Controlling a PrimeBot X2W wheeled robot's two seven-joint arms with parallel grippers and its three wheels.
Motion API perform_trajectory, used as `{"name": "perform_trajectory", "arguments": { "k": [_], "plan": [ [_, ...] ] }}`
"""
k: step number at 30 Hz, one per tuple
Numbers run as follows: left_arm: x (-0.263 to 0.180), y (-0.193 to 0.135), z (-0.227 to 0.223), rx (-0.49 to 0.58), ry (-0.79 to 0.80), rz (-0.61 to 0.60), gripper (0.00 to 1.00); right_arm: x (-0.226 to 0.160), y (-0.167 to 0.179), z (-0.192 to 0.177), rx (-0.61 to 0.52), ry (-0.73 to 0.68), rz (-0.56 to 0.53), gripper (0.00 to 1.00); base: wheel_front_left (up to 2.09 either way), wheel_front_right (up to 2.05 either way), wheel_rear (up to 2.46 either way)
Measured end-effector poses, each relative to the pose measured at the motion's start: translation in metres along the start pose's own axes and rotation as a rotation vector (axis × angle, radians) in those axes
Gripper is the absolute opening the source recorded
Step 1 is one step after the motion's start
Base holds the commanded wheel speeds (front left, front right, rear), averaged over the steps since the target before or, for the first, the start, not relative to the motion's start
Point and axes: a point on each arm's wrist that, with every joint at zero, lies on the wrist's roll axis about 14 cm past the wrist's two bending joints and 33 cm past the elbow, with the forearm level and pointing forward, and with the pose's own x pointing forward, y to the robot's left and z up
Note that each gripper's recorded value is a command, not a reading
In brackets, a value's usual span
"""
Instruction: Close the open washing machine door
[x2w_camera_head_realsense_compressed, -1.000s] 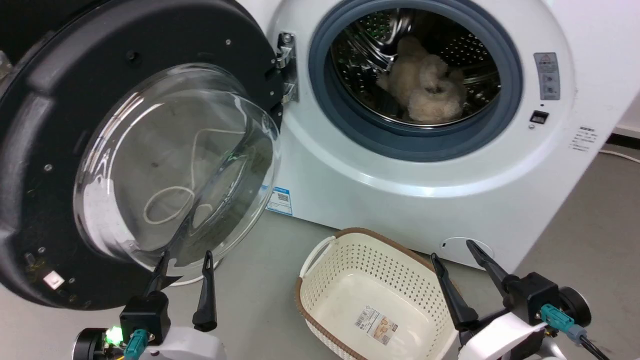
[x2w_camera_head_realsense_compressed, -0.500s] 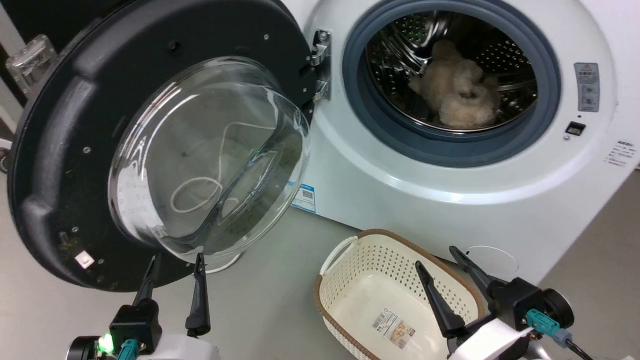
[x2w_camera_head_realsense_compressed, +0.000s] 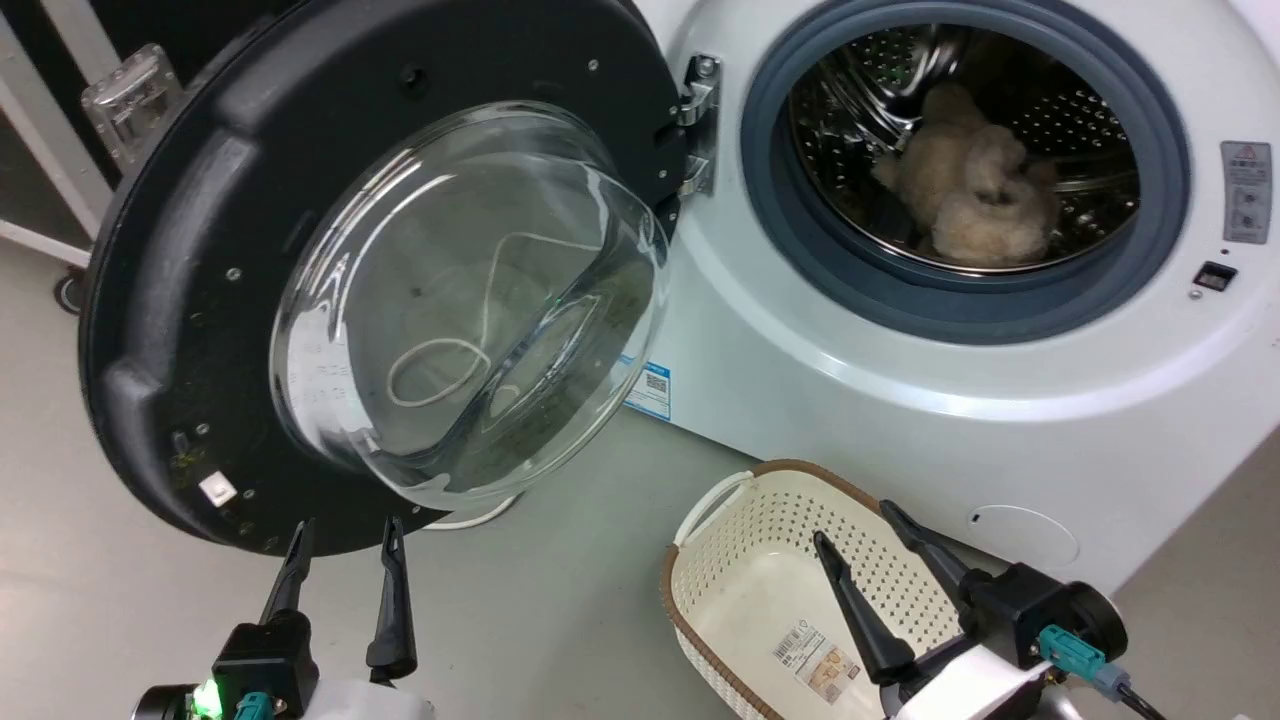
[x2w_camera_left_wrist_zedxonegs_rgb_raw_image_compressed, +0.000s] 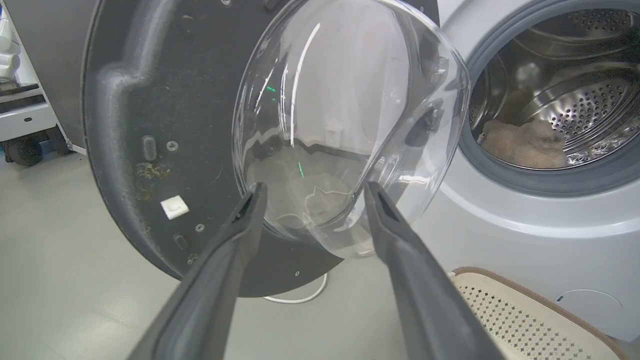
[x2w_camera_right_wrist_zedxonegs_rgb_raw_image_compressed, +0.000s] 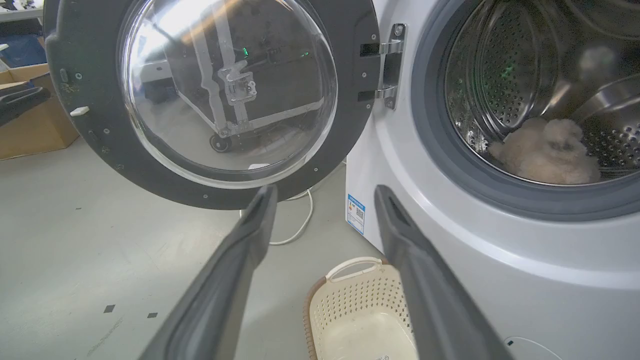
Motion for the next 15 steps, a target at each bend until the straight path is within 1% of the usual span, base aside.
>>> {"name": "perform_trajectory", "arguments": {
  "k": [12,13,14,15],
  "plan": [
    [-0.01,0.017,0.002,-0.001,-0.015,0.055,1.0,0.01,0.019,0.0,0.013,-0.011,0.062,1.0,0.0,0.0,0.0],
    [-0.012,0.019,0.003,-0.01,-0.02,0.062,0.17,0.011,0.022,0.0,0.015,-0.014,0.074,1.0,0.0,0.0,0.0],
    [-0.013,0.02,0.003,-0.013,-0.021,0.062,0.0,0.012,0.024,0.0,0.015,-0.014,0.079,1.0,0.0,0.0,0.0],
    [-0.014,0.021,0.004,-0.018,-0.026,0.065,0.0,0.012,0.026,-0.001,0.016,-0.014,0.085,1.0,0.0,0.0,0.0]
  ]
}}
